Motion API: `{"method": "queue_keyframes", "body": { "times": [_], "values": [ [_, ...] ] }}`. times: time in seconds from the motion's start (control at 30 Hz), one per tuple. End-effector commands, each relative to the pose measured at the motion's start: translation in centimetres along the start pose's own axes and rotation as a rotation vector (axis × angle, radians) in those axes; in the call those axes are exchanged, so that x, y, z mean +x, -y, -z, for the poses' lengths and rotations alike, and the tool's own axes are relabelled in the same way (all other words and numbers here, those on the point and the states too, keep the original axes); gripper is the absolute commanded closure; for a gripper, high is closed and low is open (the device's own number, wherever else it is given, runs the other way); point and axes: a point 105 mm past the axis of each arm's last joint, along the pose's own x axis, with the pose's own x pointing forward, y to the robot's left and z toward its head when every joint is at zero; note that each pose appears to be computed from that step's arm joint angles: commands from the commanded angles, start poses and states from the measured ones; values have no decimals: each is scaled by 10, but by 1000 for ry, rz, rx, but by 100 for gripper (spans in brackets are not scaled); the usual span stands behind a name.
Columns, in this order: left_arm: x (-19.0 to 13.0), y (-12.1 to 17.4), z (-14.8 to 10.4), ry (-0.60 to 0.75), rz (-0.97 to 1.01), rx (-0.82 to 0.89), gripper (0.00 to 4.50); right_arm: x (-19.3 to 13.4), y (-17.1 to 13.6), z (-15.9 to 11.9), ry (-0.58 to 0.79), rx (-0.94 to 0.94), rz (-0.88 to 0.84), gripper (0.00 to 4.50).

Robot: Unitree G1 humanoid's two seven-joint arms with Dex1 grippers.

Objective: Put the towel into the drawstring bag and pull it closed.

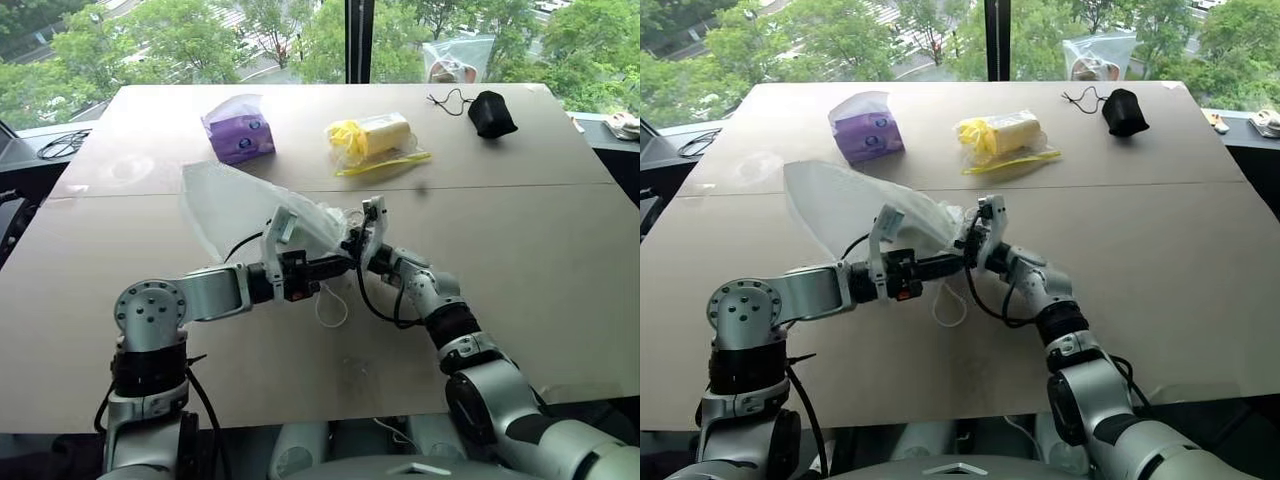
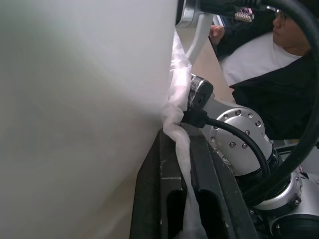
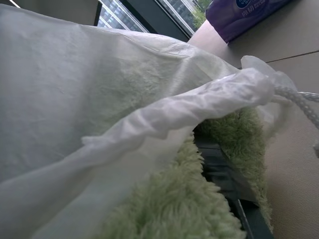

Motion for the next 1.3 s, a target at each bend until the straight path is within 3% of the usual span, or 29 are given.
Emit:
{"method": "queue_keyframes", "body": {
  "times": [0.03, 0.17, 0.27, 0.33, 0.43, 0.6, 0.67, 0.73, 0.83, 0.87, 0.93, 0.97, 1.03, 1.1, 1.17, 1.2, 1.23, 1.3],
  "values": [
    [4, 0, -15, -3, -82, 331, 450, 40, -32, -41, 172, 36, -21, 446],
    [22, -5, -58, 163, -151, 773, 450, 13, 7, -88, 270, -198, 269, 446],
    [30, -5, -77, 315, -173, 895, 450, -1, 14, -105, 296, -306, 333, 446],
    [31, -6, -92, 426, -215, 930, 450, -5, -3, -108, 301, -234, 211, 446],
    [35, 10, -103, 550, -253, 1257, 450, -7, -44, -100, 259, -102, -51, 446],
    [50, 45, -91, 692, -79, 1331, 450, 4, -58, -105, 321, 111, -118, 446],
    [61, 59, -76, 668, 35, 1265, 450, 9, -65, -108, 346, 181, -162, 446],
    [72, 66, -62, 598, 158, 922, 450, 15, -66, -115, 396, 246, -165, 446],
    [66, 84, -67, 556, 356, 509, 450, 23, -64, -124, 435, 238, -114, 446],
    [65, 95, -61, 500, 424, 512, 450, 26, -57, -128, 460, 149, -26, 446],
    [66, 88, -63, 464, 383, 518, 450, 33, -48, -128, 439, 44, 80, 446],
    [63, 76, -73, 486, 350, 403, 450, 38, -69, -122, 365, -51, -29, 446],
    [54, 81, -75, 469, 456, 132, 450, 37, -114, -100, 233, -121, -300, 446],
    [47, 117, -44, 333, 629, 221, 450, 37, -117, -102, 250, 17, -343, 446],
    [39, 106, -86, 464, 625, 27, 450, 56, -65, -59, 23, -636, 4, 446],
    [36, 106, -93, 464, 636, 6, 450, 55, -45, -44, -99, -1016, 90, 446],
    [36, 105, -92, 433, 620, 14, 450, 50, -41, -36, -122, -1124, 41, 446],
    [38, 100, -78, 360, 580, 49, 450, 40, -30, -48, -110, -1355, 74, 446]
  ]
}}
